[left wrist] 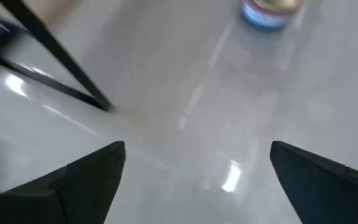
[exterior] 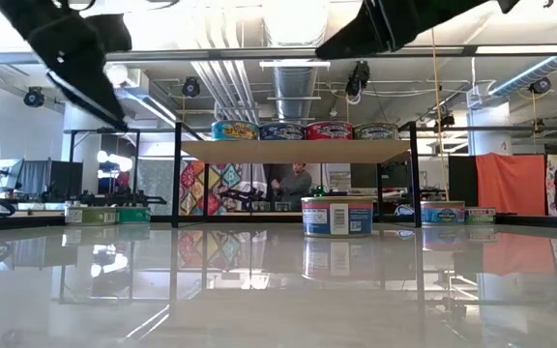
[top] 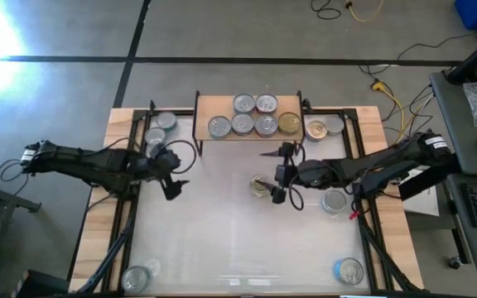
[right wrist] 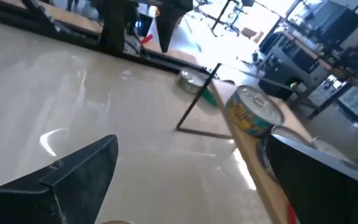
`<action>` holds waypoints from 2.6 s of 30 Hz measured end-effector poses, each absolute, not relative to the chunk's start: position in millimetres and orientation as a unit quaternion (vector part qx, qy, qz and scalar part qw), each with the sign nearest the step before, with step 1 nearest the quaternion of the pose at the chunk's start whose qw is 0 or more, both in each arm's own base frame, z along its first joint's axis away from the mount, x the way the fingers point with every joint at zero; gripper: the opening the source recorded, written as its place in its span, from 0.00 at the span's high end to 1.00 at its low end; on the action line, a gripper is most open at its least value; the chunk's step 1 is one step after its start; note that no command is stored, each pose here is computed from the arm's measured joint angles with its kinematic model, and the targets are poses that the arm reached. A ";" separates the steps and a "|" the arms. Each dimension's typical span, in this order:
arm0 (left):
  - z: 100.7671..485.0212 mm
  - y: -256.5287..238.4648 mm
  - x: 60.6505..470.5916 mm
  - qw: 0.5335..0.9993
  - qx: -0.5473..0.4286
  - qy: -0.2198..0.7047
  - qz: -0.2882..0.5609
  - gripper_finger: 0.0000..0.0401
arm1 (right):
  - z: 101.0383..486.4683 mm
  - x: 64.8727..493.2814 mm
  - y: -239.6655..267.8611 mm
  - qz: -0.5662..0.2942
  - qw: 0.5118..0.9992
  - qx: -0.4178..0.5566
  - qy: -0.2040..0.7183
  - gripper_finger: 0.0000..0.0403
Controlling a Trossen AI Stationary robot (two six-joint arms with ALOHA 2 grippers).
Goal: Stack canned seafood by type on shelf
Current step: Put the bottom right yellow-blue tuna can on the shelf
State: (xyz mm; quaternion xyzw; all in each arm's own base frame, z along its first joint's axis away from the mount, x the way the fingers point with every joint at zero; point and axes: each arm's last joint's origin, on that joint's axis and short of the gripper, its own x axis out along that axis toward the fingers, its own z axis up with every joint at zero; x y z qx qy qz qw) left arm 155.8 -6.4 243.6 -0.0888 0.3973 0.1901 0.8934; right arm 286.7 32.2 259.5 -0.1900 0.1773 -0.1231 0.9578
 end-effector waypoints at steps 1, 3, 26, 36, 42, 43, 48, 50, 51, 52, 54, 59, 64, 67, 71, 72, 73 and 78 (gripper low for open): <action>238.8 -7.8 157.4 0.892 -0.097 0.403 0.182 0.04 | 256.6 287.9 33.0 -0.122 0.957 -0.188 0.183 0.01; 230.6 -11.2 162.6 0.891 -0.109 0.410 0.159 0.05 | 248.9 289.0 36.9 -0.117 0.952 -0.193 0.205 0.01; 209.9 -66.0 261.6 0.873 -0.068 0.477 0.079 0.13 | 209.5 290.6 80.4 -0.105 0.880 -0.163 0.433 0.01; 222.9 -196.5 236.9 0.657 -0.242 0.714 0.007 0.14 | 198.4 295.7 113.9 -0.087 0.897 -0.180 0.394 0.01; 212.7 -251.6 199.2 0.554 -0.276 0.783 0.056 0.18 | 186.9 298.5 145.7 -0.049 0.907 -0.188 0.373 0.01; 211.7 -254.9 193.6 0.540 -0.279 0.790 0.073 0.19 | 187.3 297.0 151.5 -0.044 0.908 -0.184 0.373 0.01; 209.1 -269.6 170.3 0.485 -0.297 0.815 0.116 0.24 | 195.7 279.0 178.6 -0.038 0.904 -0.152 0.397 0.01; 208.3 -273.1 163.2 0.460 -0.300 0.826 0.126 0.26 | 200.0 269.3 188.1 -0.047 0.900 -0.140 0.409 0.01; 207.9 -273.9 160.7 0.451 -0.300 0.830 0.132 0.26 | 202.0 264.2 191.7 -0.054 0.898 -0.137 0.414 0.01; 207.9 -274.3 159.1 0.448 -0.300 0.831 0.139 0.27 | 203.4 258.7 194.4 -0.066 0.895 -0.135 0.421 0.01; 207.3 -272.2 159.6 0.474 -0.296 0.814 0.159 0.28 | 206.5 249.2 197.8 -0.096 0.889 -0.119 0.432 0.01; 212.8 -262.6 176.1 0.641 -0.262 0.695 0.192 0.30 | 217.8 227.4 190.3 -0.182 0.850 -0.095 0.485 0.01; 226.2 -226.2 192.8 0.760 -0.146 0.546 0.322 0.34 | 238.0 204.2 165.4 -0.279 0.791 -0.120 0.531 0.01; 232.1 -201.5 201.1 0.766 -0.079 0.511 0.382 0.36 | 244.7 192.6 132.2 -0.354 0.747 -0.119 0.549 0.01; 230.8 -173.2 209.4 0.756 -0.009 0.488 0.437 0.40 | 238.5 185.4 83.6 -0.387 0.719 -0.093 0.569 0.01; 229.3 -168.1 210.8 0.754 0.001 0.481 0.446 0.41 | 236.0 184.6 72.3 -0.385 0.717 -0.088 0.575 0.01; 227.1 -163.6 212.1 0.753 0.008 0.478 0.453 0.42 | 233.4 184.1 61.8 -0.378 0.716 -0.087 0.580 0.01; 206.2 -144.6 206.4 0.730 0.058 0.486 0.478 0.44 | 222.9 186.9 25.6 -0.333 0.735 -0.073 0.586 0.06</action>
